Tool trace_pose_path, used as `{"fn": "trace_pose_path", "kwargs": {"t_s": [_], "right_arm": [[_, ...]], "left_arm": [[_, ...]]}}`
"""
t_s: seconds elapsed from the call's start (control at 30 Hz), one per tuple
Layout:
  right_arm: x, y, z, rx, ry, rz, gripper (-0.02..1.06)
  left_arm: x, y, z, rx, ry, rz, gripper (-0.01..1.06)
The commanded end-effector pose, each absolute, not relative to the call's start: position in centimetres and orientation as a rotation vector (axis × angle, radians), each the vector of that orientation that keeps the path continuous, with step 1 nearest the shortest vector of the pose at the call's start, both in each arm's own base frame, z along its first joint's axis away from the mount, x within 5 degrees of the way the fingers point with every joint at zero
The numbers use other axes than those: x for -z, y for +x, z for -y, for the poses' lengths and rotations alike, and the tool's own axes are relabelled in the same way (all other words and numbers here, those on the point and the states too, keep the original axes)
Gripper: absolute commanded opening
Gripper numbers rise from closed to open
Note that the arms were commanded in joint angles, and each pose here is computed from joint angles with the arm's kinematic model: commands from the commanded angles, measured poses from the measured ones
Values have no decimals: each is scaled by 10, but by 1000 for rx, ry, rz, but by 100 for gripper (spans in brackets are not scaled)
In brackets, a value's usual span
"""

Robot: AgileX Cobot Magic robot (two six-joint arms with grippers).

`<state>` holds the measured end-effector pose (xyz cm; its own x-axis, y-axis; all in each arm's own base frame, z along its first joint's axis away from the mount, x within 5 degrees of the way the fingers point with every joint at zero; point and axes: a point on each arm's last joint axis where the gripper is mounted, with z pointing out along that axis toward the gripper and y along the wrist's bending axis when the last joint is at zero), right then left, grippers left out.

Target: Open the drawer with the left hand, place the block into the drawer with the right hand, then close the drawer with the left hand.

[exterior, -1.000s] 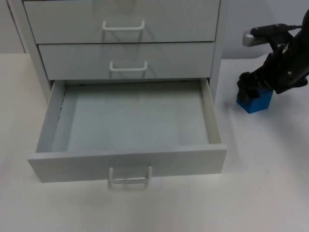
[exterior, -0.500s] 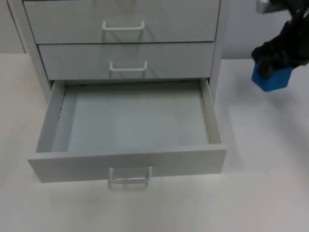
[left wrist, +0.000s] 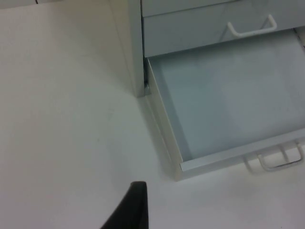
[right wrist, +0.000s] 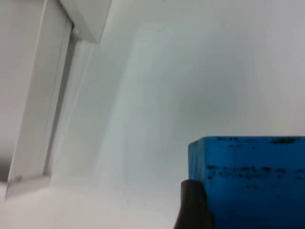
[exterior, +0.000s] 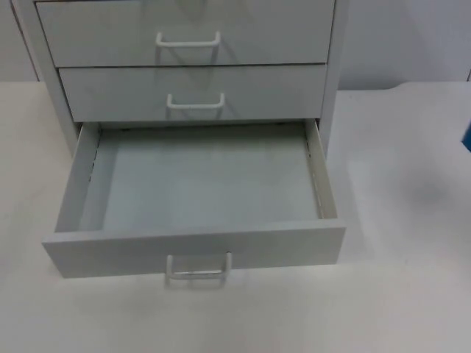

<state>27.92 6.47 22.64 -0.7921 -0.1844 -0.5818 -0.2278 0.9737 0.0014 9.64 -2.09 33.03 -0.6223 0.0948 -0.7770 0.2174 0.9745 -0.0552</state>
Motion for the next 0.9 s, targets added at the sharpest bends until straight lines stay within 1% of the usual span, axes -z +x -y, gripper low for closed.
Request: {"fn": "trace_pose_path", "kwargs": {"t_s": [0.0, 0.2, 0.27, 0.37, 0.4, 0.57, 0.6, 0.77, 0.8, 0.87], "right_arm": [[-231, 266, -63, -99, -289, -2468, 0], [-231, 256, -63, -107, -275, -2509, 0], [-230, 254, -72, -128, -299, -2514, 0], [-232, 249, -97, -168, -363, -2468, 0], [-232, 249, -97, -168, -363, -2468, 0], [-237, 240, -142, -211, -428, -2383, 0], [-237, 240, -142, -211, -428, -2383, 0], [-239, 248, -192, -155, -480, -2319, 0], [-239, 248, -192, -155, -480, -2319, 0], [-236, 254, -217, -165, -498, -2287, 0]], "left_arm": [[-331, 95, 20, 170, 216, -2241, 105], [-331, 95, 20, 170, 216, -2241, 105], [-331, 95, 20, 170, 216, -2241, 105], [-331, 95, 20, 170, 216, -2241, 105], [-331, 95, 20, 170, 216, -2241, 105], [-331, 95, 20, 170, 216, -2243, 105], [-331, 95, 20, 170, 216, -2243, 105], [-331, 95, 20, 170, 216, -2243, 105], [-331, 95, 20, 170, 216, -2243, 105], [-331, 95, 20, 170, 216, -2243, 105]]}}
